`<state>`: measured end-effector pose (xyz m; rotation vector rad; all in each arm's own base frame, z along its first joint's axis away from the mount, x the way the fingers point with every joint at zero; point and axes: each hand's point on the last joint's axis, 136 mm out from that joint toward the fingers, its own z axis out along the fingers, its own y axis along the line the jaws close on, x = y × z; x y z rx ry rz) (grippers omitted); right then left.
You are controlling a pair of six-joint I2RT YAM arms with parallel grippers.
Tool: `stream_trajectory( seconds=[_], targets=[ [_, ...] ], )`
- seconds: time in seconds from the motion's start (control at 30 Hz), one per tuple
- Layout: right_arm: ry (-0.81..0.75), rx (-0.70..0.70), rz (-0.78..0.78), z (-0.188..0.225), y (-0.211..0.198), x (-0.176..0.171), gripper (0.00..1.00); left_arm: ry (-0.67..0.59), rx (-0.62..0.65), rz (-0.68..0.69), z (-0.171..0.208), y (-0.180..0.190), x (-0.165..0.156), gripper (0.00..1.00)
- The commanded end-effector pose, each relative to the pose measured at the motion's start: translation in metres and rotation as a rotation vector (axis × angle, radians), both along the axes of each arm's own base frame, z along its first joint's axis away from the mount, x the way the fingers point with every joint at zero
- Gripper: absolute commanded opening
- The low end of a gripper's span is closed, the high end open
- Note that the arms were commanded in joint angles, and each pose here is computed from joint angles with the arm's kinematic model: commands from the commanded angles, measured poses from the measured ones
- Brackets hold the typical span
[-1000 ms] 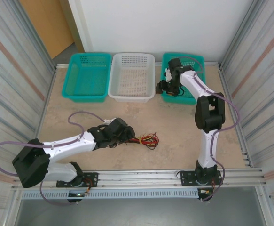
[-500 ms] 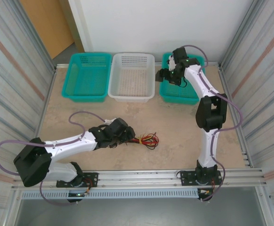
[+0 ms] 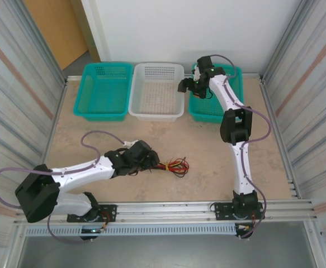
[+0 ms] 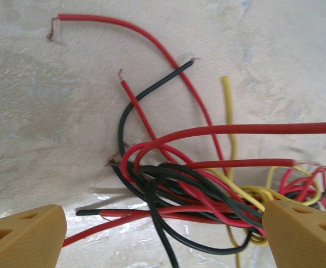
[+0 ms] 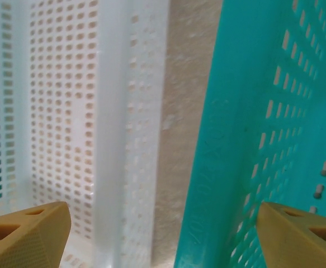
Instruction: Untangle the cables
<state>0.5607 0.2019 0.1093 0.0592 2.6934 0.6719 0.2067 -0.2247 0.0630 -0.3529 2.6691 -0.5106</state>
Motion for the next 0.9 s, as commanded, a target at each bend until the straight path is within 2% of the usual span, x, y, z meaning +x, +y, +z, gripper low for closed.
stream_trajectory(
  seconds=[0.0, 0.27, 0.4, 0.53, 0.6, 0.67, 0.77, 0.87],
  targets=[
    [-0.018, 0.038, 0.055, 0.019, 0.018, -0.013, 0.85, 0.013, 0.048, -0.003, -0.004, 0.004, 0.003, 0.91],
    [-0.006, 0.061, 0.084, 0.022, 0.022, -0.021, 0.84, 0.093, 0.021, 0.003, -0.025, -0.021, -0.009, 0.89],
    [-0.032, -0.021, 0.058, 0.034, 0.009, -0.024, 0.83, 0.11, 0.002, 0.037, -0.028, -0.025, -0.013, 0.93],
    [-0.163, -0.187, -0.048, 0.086, -0.028, -0.035, 0.82, 0.133, -0.056, 0.105, -0.027, -0.02, -0.012, 0.99],
    [-0.209, -0.206, -0.102, 0.115, -0.046, -0.054, 0.82, 0.151, -0.11, 0.147, -0.026, -0.016, -0.011, 0.99],
    [-0.245, -0.2, -0.112, 0.135, -0.053, -0.087, 0.82, 0.142, -0.167, 0.176, -0.019, -0.014, -0.009, 0.99],
    [-0.248, -0.196, -0.061, 0.124, -0.04, -0.157, 0.82, 0.111, -0.174, 0.18, -0.002, -0.011, -0.005, 0.98],
    [-0.206, -0.162, 0.041, 0.088, -0.003, -0.233, 0.79, 0.08, -0.162, 0.185, 0.011, -0.002, -0.003, 0.97]
  ],
)
